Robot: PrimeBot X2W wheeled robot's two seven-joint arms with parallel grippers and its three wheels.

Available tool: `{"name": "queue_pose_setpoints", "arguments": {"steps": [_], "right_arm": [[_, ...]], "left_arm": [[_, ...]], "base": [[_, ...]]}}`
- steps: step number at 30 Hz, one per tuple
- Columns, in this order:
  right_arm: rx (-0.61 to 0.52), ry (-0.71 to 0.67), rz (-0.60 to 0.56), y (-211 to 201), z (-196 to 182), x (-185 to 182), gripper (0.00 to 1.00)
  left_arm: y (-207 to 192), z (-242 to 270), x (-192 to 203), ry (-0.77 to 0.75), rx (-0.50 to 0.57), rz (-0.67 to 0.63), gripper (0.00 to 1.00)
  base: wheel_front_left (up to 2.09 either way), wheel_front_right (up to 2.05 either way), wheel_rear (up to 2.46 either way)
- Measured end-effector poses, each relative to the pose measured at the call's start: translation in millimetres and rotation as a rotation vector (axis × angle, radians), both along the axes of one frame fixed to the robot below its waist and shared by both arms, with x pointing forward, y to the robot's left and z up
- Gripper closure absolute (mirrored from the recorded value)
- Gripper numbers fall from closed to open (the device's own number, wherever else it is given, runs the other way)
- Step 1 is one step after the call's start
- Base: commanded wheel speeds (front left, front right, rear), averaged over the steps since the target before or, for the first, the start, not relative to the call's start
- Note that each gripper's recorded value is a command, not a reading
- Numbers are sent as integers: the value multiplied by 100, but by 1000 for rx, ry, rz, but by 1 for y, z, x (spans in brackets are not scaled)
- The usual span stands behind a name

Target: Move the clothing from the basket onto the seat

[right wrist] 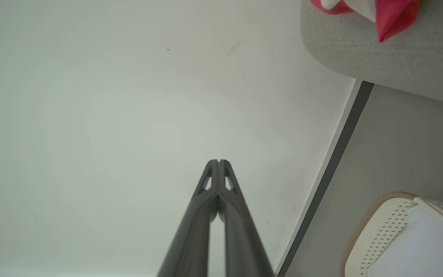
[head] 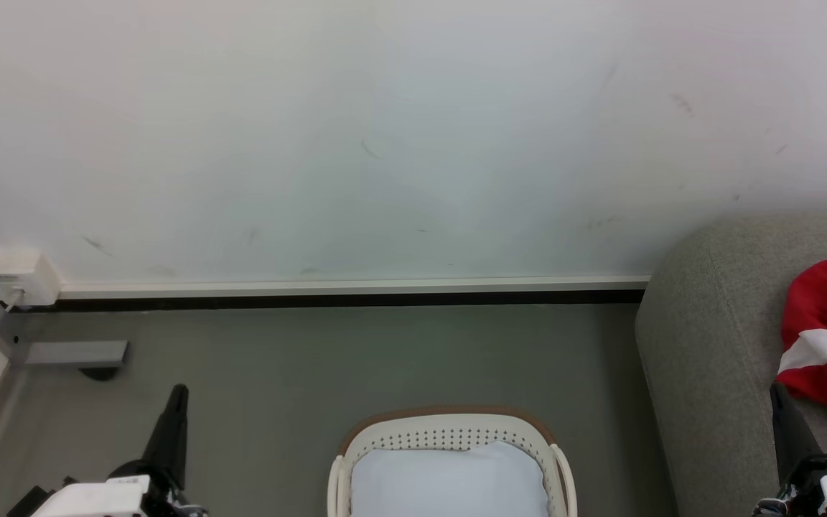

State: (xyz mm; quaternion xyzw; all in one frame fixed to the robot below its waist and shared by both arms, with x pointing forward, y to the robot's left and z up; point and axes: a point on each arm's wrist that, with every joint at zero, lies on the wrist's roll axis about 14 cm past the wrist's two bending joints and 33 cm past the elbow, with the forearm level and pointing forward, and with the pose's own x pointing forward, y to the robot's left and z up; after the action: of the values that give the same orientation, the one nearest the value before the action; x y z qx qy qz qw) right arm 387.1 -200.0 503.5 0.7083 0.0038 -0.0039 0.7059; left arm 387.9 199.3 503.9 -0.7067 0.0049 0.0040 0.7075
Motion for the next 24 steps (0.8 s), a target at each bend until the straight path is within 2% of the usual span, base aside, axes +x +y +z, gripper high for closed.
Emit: {"name": "queue_pose_setpoints", "arguments": {"steps": [24], "right_arm": [[0, 0, 0, 0, 0, 0, 100]], "left_arm": [[0, 0, 0, 0, 0, 0, 100]], "base": [[0, 0, 0]]}}
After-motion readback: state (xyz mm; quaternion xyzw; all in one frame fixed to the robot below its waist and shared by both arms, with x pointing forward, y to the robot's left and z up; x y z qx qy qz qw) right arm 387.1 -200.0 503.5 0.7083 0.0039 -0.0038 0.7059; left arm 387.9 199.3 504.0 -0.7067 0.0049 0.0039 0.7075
